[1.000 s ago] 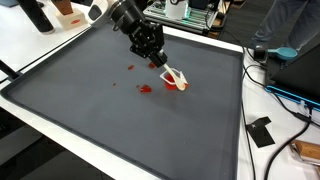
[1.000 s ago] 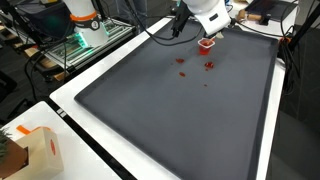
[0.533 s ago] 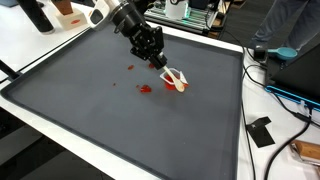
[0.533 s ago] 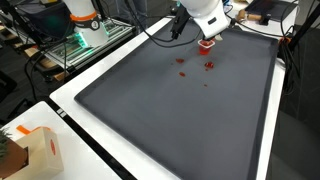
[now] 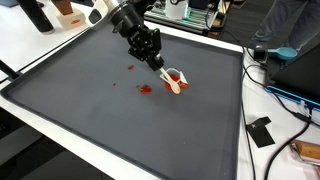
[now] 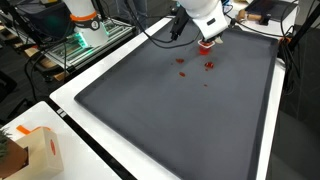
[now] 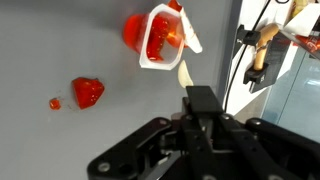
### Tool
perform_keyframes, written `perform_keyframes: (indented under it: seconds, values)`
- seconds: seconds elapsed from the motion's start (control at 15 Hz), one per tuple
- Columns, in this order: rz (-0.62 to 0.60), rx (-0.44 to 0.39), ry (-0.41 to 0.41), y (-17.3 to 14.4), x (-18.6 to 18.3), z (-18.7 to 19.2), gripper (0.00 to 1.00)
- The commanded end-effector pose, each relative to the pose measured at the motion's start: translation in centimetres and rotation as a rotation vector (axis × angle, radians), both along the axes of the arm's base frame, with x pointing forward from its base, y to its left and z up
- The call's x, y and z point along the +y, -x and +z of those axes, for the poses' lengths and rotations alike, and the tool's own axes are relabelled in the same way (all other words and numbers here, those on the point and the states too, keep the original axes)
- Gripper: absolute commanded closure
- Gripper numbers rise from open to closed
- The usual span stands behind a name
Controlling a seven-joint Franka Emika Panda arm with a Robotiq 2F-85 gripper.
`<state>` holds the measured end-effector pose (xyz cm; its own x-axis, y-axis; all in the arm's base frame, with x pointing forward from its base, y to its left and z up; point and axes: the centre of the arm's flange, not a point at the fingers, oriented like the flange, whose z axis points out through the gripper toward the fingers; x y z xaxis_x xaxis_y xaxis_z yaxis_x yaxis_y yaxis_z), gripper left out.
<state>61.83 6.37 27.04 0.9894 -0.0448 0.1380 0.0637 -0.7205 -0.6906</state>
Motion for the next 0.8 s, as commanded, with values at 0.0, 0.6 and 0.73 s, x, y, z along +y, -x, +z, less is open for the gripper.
perform_keyframes:
  seconds: [0.0, 0.6, 0.73]
  values:
    - [-0.022, -0.004, 0.043, 0.4, -0.1, 0.7, 0.97]
    - [-0.05, 0.003, 0.161, 0.0, -0.9, 4.1, 0.97]
    - [-0.058, 0.004, 0.196, 0.0, -1.1, 5.2, 0.97]
